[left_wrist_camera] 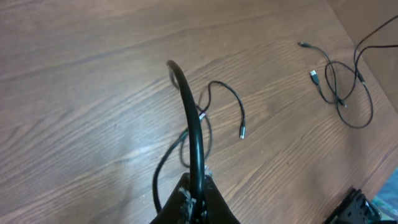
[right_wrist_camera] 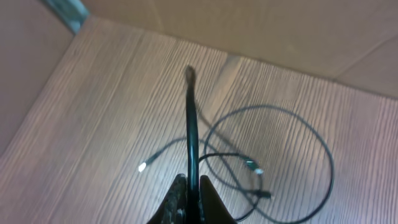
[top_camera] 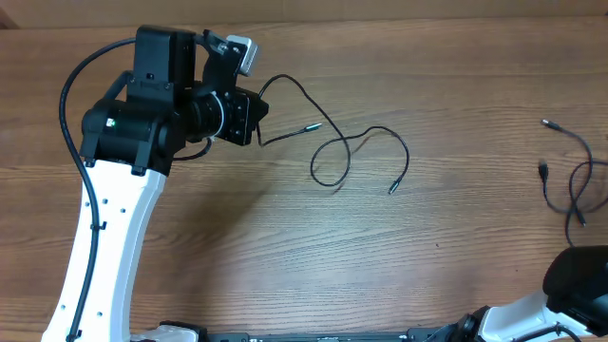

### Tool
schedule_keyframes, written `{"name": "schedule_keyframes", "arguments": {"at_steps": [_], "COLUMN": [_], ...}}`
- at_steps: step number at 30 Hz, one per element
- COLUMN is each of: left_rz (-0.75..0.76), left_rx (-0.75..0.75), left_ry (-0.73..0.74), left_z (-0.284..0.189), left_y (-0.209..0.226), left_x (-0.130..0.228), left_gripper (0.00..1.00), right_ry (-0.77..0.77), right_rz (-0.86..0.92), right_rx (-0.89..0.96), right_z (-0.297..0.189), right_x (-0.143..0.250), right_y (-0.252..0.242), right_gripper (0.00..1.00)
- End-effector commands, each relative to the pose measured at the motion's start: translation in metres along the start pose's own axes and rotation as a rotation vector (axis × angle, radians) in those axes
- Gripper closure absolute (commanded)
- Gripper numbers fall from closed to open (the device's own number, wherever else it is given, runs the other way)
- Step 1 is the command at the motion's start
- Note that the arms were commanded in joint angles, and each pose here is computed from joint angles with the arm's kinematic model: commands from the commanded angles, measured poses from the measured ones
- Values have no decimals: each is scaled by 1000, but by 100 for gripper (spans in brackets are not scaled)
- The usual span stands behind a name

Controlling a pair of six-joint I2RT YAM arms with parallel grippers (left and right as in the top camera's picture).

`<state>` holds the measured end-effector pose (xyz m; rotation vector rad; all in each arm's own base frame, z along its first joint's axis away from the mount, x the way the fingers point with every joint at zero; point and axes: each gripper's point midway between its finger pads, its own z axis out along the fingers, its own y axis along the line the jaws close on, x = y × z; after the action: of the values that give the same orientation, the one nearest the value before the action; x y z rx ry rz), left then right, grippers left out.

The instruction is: Untangle cables

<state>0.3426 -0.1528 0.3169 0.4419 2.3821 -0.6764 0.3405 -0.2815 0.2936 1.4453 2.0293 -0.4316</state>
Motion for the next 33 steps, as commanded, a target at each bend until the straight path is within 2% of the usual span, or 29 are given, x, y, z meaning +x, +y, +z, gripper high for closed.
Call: {"name": "schedule_keyframes", "arguments": {"at_steps": [1,3,4,5,7,9,12,14,17,19,21,27,30,33], "left_rz": [28,23,23,24,24,23,22,20,22,33,43,59,59,16], "left_rx": [-1,-1,-1,-1,-1,-1,-1,-1,15,27,6,-130,-224,-359], "left_ry": [-8,-5,-6,-6,-6,-5,-3,1,5,14,31,113,135,139], "left_z": [-4,-4,-4,-4,-4,-4,-3,-2,3,9,17,39,38,26], "left_y": [-3,-3,-3,-3,-3,-3,-2,-1,-3,-8,-7,11,27,50], "left_x": [-3,-2,-2,-2,-2,-2,-2,-2,-2,-2,-1,13,17,20], "left_gripper": [96,96,96,96,96,96,96,96,95,95,90,48,41,40], "right_ry": [42,67,76,84,93,101,166,243,341,386,416,474,498,530], "right_rz": [-11,-21,-25,-28,-32,-33,-70,-146,-261,-327,-371,-523,-615,-707], "right_rx": [-11,5,11,16,20,12,-106,-270,-506,-598,-634,-687,-721,-755], "right_z": [9,16,18,20,22,23,20,12,-9,-23,-32,-59,-75,-96], "right_x": [8,14,16,18,20,22,33,48,72,88,101,144,168,198], "right_y": [6,5,4,4,4,6,25,51,86,100,108,133,146,159], "right_gripper": [96,95,92,85,54,37,25,17,11,7,4,2,1,1]}}
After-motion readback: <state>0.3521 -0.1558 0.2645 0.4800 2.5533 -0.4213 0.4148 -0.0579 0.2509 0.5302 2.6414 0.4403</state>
